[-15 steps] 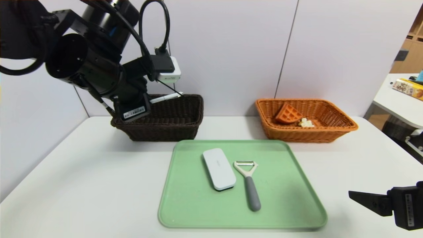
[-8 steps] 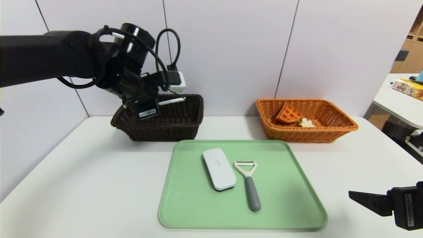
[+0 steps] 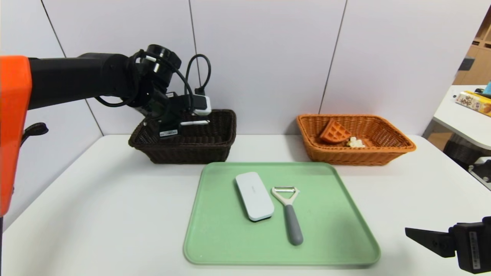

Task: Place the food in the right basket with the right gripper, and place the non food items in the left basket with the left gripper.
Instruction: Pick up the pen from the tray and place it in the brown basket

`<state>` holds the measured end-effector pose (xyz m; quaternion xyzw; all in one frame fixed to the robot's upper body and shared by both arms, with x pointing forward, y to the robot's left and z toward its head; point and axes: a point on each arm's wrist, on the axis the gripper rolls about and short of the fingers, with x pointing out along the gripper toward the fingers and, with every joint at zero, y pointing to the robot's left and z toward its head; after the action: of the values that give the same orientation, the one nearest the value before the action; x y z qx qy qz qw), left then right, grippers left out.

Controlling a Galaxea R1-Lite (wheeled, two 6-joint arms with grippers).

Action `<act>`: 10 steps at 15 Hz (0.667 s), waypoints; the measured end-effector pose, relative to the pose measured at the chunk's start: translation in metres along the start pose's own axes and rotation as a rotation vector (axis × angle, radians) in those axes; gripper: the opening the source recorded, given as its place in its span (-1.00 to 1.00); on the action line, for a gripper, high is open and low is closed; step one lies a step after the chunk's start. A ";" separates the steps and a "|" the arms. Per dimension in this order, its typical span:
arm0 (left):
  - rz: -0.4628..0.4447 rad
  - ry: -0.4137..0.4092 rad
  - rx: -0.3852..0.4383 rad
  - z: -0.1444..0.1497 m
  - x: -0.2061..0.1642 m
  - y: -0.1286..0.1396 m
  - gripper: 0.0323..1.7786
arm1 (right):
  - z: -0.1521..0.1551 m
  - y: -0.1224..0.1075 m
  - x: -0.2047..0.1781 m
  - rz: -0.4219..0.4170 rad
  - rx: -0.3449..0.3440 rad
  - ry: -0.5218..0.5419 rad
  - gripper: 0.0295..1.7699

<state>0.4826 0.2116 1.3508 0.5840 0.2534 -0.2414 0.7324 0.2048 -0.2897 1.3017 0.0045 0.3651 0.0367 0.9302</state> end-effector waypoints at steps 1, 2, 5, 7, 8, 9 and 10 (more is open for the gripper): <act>-0.007 0.007 0.001 -0.001 0.005 -0.001 -0.94 | 0.000 0.000 0.000 0.001 0.001 0.001 0.92; -0.012 0.011 0.002 -0.002 0.010 -0.002 -0.94 | 0.000 0.000 0.001 0.003 0.003 -0.007 0.92; -0.034 0.029 0.006 -0.005 0.024 -0.005 -0.94 | -0.001 0.001 0.004 0.011 0.004 -0.027 0.92; -0.046 0.041 0.004 -0.008 0.031 -0.007 -0.94 | -0.002 0.001 0.005 0.013 0.004 -0.029 0.92; -0.049 0.046 0.003 -0.009 0.034 -0.008 -0.94 | -0.002 0.002 0.005 0.013 0.004 -0.029 0.92; -0.054 0.049 0.003 -0.009 0.037 -0.008 -0.94 | -0.002 0.002 0.005 0.013 0.004 -0.028 0.92; -0.058 0.052 0.003 -0.010 0.038 -0.009 -0.94 | -0.003 0.002 0.005 0.013 0.003 -0.026 0.92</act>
<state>0.5049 0.2171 1.3172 0.5837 0.2888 -0.2480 0.7173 0.2068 -0.2878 1.2960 0.0088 0.3531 0.0421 0.9346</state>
